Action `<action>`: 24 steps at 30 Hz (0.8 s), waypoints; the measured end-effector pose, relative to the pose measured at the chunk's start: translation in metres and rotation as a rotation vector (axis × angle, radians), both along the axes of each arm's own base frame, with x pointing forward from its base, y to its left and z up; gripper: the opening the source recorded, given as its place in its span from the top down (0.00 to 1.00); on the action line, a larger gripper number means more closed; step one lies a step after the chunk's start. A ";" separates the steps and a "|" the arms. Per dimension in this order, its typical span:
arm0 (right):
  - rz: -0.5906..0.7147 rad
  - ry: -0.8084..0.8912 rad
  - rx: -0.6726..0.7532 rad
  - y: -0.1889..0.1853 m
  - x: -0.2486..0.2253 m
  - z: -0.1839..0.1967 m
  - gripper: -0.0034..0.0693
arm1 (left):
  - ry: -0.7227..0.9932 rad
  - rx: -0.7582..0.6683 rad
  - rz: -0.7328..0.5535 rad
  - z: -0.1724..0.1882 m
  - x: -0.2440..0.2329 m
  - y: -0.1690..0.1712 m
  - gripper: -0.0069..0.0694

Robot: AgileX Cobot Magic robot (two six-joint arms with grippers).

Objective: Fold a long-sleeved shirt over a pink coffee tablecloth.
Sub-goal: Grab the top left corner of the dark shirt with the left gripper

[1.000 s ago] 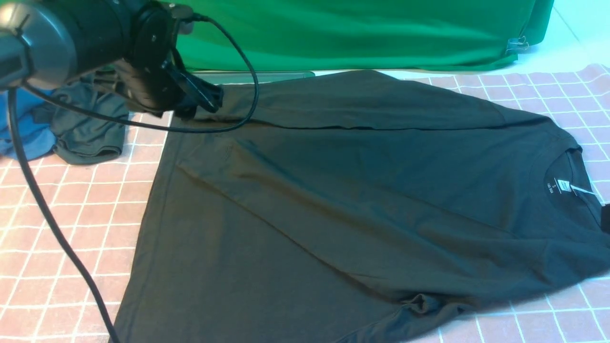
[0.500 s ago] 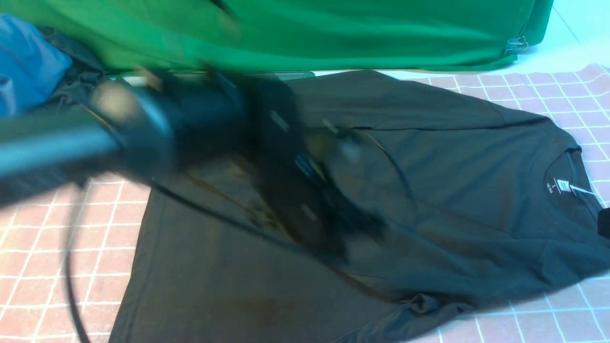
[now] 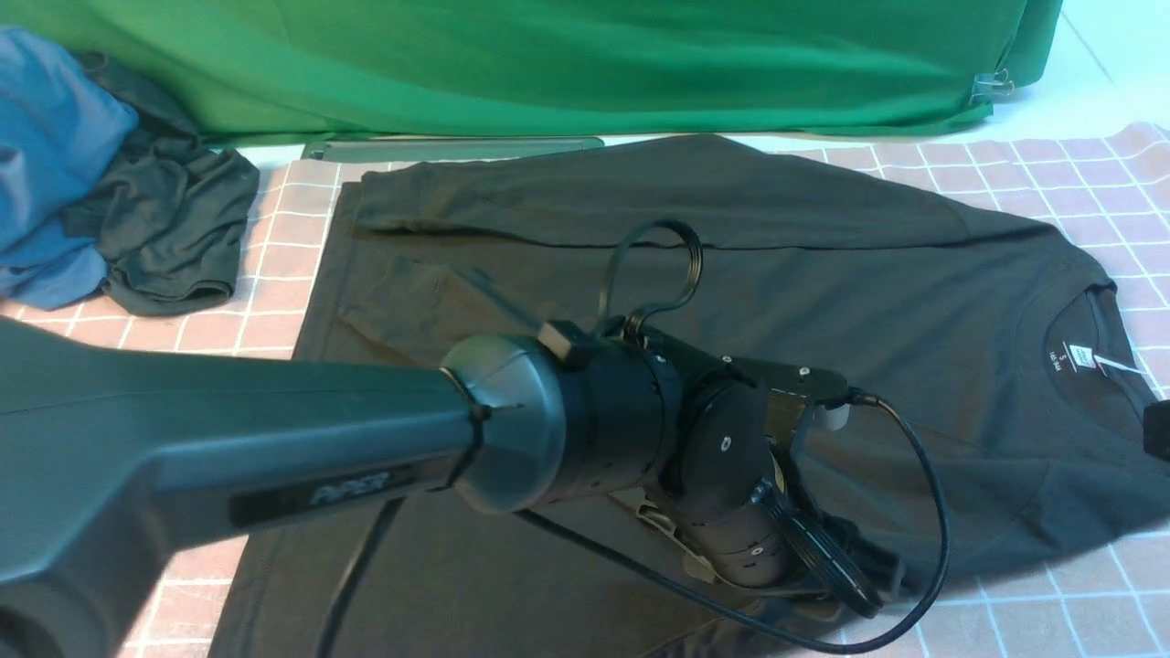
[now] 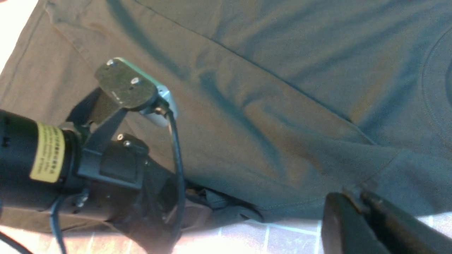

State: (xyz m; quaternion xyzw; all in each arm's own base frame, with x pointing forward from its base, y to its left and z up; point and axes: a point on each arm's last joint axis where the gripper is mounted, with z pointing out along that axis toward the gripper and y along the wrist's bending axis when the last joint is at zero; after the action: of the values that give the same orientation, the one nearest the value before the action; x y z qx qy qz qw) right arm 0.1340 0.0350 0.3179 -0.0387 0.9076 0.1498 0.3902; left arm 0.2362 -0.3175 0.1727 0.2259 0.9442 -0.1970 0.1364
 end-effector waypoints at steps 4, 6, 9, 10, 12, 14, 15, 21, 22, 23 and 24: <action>0.000 0.000 0.000 0.000 0.000 0.000 0.83 | -0.024 -0.022 0.013 -0.004 0.004 -0.003 0.34; 0.000 0.000 0.000 0.000 0.000 0.000 0.83 | -0.037 -0.033 0.018 -0.006 0.005 -0.004 0.35; 0.000 0.000 0.000 0.000 0.000 0.000 0.83 | -0.058 -0.047 0.026 -0.011 0.009 -0.007 0.39; 0.000 0.000 0.000 0.000 0.000 0.000 0.83 | -0.061 -0.049 0.028 -0.011 0.009 -0.007 0.41; 0.000 0.000 0.000 0.000 0.000 0.000 0.82 | -0.061 -0.044 0.025 -0.015 0.010 -0.008 0.48; 0.000 0.000 0.000 0.000 0.000 0.000 0.82 | -0.062 -0.041 0.021 -0.016 0.010 -0.008 0.55; 0.000 0.000 0.000 0.000 0.000 0.000 0.82 | -0.065 -0.038 0.014 -0.017 0.010 -0.008 0.60; 0.000 0.000 0.000 0.000 0.000 0.000 0.81 | -0.047 -0.028 0.000 -0.018 0.008 -0.007 0.85; 0.000 0.000 0.000 0.000 0.000 0.000 0.81 | -0.034 -0.026 -0.002 -0.016 0.006 -0.007 0.87; 0.000 0.000 0.000 0.000 0.000 0.000 0.81 | -0.024 -0.025 -0.004 -0.014 0.005 -0.006 0.87; 0.000 0.000 0.000 0.000 0.000 0.000 0.81 | -0.007 -0.025 -0.003 -0.011 0.003 -0.005 0.87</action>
State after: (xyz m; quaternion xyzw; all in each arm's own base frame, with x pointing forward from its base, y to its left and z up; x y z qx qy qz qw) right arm 0.1340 0.0350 0.3179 -0.0387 0.9076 0.1498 0.3902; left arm 0.2391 -0.3227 0.1621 0.2262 0.9409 -0.2081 0.1422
